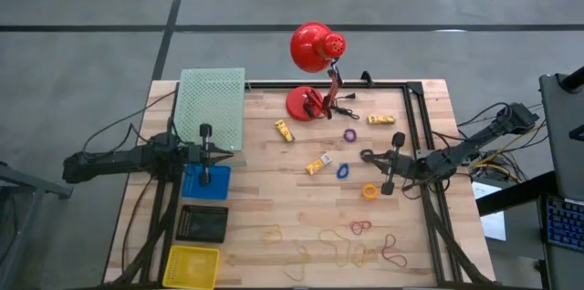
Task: Pick & Place Office Desk Supplies
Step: Put the yellow rubber band into the yellow bin
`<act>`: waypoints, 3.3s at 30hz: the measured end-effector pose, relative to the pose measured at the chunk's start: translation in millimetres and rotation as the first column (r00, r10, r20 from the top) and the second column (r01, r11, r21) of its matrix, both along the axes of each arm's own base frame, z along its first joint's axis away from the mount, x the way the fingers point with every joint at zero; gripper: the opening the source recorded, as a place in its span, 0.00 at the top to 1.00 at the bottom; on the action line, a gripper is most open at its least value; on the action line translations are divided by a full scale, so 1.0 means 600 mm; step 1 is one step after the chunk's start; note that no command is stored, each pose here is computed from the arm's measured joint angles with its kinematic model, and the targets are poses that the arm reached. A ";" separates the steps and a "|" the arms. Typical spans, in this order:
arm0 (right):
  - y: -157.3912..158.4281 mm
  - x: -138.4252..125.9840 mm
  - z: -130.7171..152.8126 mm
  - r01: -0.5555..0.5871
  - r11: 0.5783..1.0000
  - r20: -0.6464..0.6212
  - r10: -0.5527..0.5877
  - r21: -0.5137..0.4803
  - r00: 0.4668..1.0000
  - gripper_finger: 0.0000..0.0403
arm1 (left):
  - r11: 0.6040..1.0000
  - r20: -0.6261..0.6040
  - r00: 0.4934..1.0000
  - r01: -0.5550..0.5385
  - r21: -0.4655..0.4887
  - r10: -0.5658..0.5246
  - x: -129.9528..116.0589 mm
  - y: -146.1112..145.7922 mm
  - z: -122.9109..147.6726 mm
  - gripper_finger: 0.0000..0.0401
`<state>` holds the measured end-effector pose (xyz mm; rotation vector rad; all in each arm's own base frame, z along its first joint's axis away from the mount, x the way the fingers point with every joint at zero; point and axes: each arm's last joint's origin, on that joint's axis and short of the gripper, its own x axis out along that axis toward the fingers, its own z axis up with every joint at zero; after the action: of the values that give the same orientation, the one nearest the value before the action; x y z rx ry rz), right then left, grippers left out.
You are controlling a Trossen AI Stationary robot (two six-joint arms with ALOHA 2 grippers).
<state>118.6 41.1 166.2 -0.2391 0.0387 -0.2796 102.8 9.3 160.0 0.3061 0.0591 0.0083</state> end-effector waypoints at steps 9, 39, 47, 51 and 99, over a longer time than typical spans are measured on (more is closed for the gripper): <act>0.000 0.000 0.000 0.000 1.000 0.001 0.000 0.001 1.000 0.98 | 0.947 0.023 1.000 -0.002 -0.320 0.010 0.000 -0.001 0.003 0.94; 0.000 0.000 0.000 0.000 1.000 0.001 0.000 0.001 1.000 0.98 | 0.844 -0.567 0.823 -0.286 -0.455 -0.027 0.140 -0.066 0.146 0.94; 0.000 0.000 0.000 0.000 1.000 0.001 0.000 0.001 1.000 0.98 | 0.913 -0.672 0.738 -0.317 -0.258 0.066 0.172 -0.187 0.170 0.94; 0.000 0.000 0.000 0.000 1.000 0.001 0.000 0.001 1.000 0.98 | 0.928 -0.694 0.719 -0.288 -0.235 0.047 0.176 -0.226 0.167 0.94; 0.000 0.000 0.000 0.000 1.000 0.000 0.000 0.001 1.000 0.98 | 0.933 -0.761 0.640 -0.199 -0.300 -0.109 0.259 -0.340 -0.067 0.41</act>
<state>118.6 41.2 166.5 -0.2385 0.0383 -0.2800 258.3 -194.9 119.9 -0.0893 0.9323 -0.0853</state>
